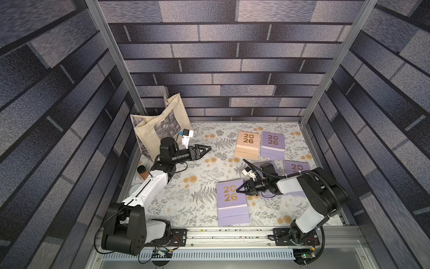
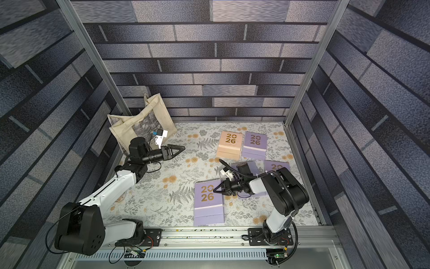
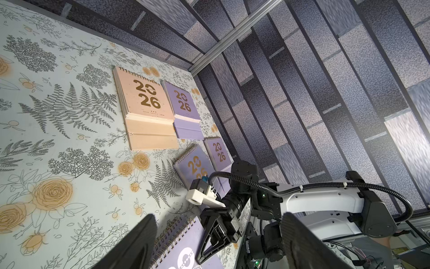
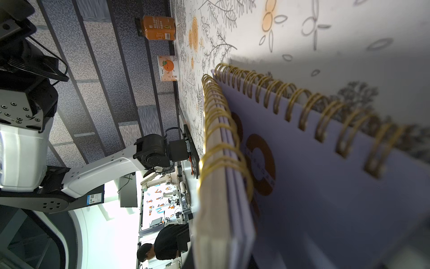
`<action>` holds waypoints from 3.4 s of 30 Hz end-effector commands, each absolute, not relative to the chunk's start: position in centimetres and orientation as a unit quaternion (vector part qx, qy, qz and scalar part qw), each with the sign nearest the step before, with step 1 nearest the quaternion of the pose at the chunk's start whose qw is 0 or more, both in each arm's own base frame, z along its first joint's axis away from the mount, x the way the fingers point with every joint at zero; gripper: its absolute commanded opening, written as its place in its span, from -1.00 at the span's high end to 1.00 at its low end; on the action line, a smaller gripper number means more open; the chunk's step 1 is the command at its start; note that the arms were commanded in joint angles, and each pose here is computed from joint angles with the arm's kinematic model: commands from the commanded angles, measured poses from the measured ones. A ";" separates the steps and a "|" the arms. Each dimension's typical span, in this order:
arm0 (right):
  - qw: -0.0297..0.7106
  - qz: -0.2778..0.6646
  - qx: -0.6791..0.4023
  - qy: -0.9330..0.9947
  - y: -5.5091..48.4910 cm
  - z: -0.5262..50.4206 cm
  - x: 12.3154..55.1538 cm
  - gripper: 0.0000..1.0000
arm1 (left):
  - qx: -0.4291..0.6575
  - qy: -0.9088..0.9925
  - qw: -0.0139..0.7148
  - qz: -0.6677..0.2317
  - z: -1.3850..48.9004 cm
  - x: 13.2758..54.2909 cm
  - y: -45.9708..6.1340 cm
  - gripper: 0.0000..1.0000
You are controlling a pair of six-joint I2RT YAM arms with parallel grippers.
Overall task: Stack the calendars
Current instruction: Place the calendar at the calendar.
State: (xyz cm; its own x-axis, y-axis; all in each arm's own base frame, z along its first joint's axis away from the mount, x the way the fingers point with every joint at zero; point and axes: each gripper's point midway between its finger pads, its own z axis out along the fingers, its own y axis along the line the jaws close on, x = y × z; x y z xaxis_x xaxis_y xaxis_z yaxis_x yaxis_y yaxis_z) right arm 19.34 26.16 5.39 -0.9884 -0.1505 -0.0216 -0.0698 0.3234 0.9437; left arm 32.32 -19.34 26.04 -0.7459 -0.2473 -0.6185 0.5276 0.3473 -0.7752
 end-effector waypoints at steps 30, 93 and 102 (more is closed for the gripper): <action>0.012 -0.528 0.019 -0.849 24.7 3.6 21.0 0.91 | 0.102 0.739 0.350 -0.567 26.5 32.4 -19.1 -0.73; 0.035 -0.393 0.018 -0.919 23.2 4.9 19.9 -0.14 | 0.093 0.740 0.346 -0.569 25.4 32.7 -18.6 -0.73; 0.044 -0.395 0.010 -0.918 24.1 4.6 19.6 -0.14 | 0.093 0.741 0.345 -0.568 25.3 32.9 -18.6 -0.73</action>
State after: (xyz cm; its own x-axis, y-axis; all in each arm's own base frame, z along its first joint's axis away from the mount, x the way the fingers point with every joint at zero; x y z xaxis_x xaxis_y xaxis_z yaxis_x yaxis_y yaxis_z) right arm 19.16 23.22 4.29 -0.9959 -0.0581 0.0688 0.0083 0.7010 0.7131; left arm 32.97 -18.65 25.41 -0.7423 -0.2625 -0.6165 0.5219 0.3505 -0.7776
